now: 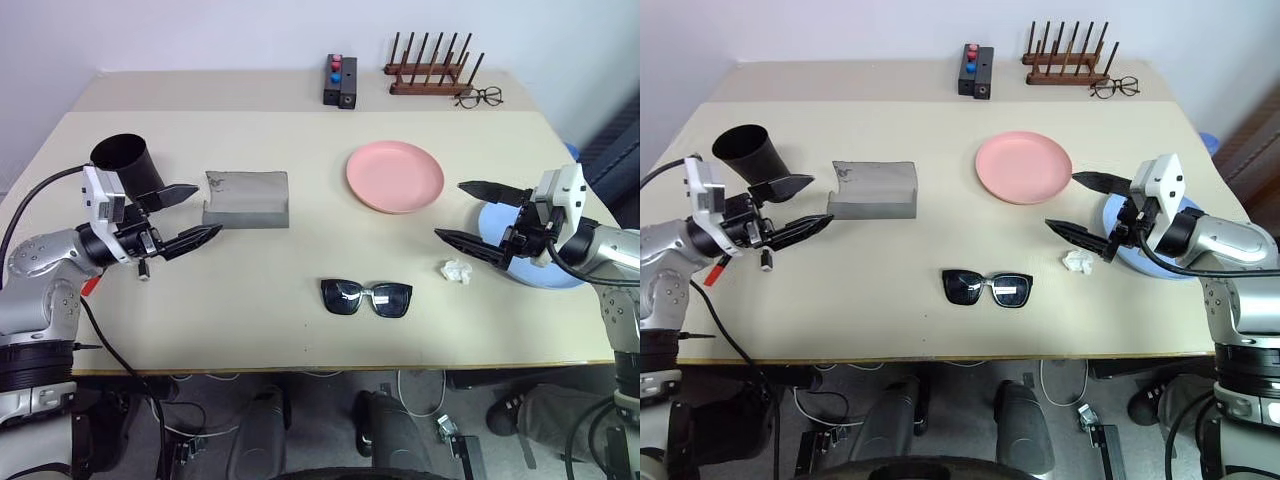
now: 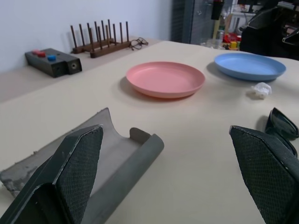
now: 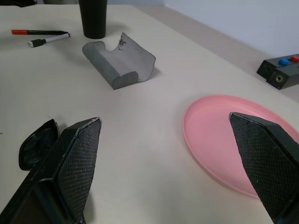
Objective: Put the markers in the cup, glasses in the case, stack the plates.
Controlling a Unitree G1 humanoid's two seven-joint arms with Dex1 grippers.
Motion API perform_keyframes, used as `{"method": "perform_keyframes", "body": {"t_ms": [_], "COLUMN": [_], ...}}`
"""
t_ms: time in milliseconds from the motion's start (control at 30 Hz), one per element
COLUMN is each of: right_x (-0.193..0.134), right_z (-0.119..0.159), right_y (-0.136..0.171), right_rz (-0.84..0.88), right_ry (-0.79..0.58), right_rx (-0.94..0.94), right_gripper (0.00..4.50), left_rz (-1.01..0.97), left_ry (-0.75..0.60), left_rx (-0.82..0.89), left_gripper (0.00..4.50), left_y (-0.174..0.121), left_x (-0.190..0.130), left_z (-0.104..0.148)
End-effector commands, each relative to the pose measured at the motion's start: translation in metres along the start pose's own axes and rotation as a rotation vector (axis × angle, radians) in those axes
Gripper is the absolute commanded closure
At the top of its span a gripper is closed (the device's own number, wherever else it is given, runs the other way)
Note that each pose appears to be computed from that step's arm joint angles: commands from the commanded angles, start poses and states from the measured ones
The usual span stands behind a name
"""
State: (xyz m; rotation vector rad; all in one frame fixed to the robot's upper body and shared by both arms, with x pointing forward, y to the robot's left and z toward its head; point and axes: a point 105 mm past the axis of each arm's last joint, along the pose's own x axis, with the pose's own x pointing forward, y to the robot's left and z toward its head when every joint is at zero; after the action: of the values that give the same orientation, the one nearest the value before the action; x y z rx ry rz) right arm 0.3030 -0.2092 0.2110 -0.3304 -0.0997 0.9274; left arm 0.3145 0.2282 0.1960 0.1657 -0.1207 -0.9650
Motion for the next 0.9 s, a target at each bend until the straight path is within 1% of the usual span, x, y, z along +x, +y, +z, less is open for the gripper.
{"method": "perform_keyframes", "body": {"t_ms": [33,167,333,467,567,667,733,900], "right_x": [-0.003,-0.004,0.004,0.009,0.022,0.022,0.027,0.043], "right_z": [0.013,0.009,0.014,0.011,0.013,0.01,0.011,0.016], "right_y": [0.001,0.003,0.006,0.006,0.013,0.012,0.013,0.023], "right_rz": [-0.01,-0.014,-0.001,0.018,0.043,0.091,0.102,0.14], "right_ry": [-0.035,-0.027,-0.039,-0.051,-0.069,-0.085,-0.099,-0.125], "right_rx": [-0.05,-0.046,-0.05,-0.04,-0.039,-0.027,-0.019,-0.025], "right_gripper": [0.06,0.06,0.06,0.06,0.06,0.06,0.06,0.06], "left_rz": [-0.006,-0.008,0.013,0.068,0.119,0.176,0.218,0.349], "left_ry": [-0.013,-0.013,0.004,0.015,0.038,0.044,0.052,0.166], "left_rx": [0.05,0.059,0.06,0.072,0.091,0.062,0.051,0.013], "left_gripper": [0.0,0.0,0.0,0.0,0.0,0.0,0.0,0.0], "left_y": [0.004,0.005,0.013,0.02,0.026,0.018,0.019,0.035], "left_x": [-0.001,0.001,-0.006,-0.012,-0.025,-0.024,-0.027,-0.049], "left_z": [0.011,0.012,0.01,0.015,0.014,0.017,0.019,0.01]}}
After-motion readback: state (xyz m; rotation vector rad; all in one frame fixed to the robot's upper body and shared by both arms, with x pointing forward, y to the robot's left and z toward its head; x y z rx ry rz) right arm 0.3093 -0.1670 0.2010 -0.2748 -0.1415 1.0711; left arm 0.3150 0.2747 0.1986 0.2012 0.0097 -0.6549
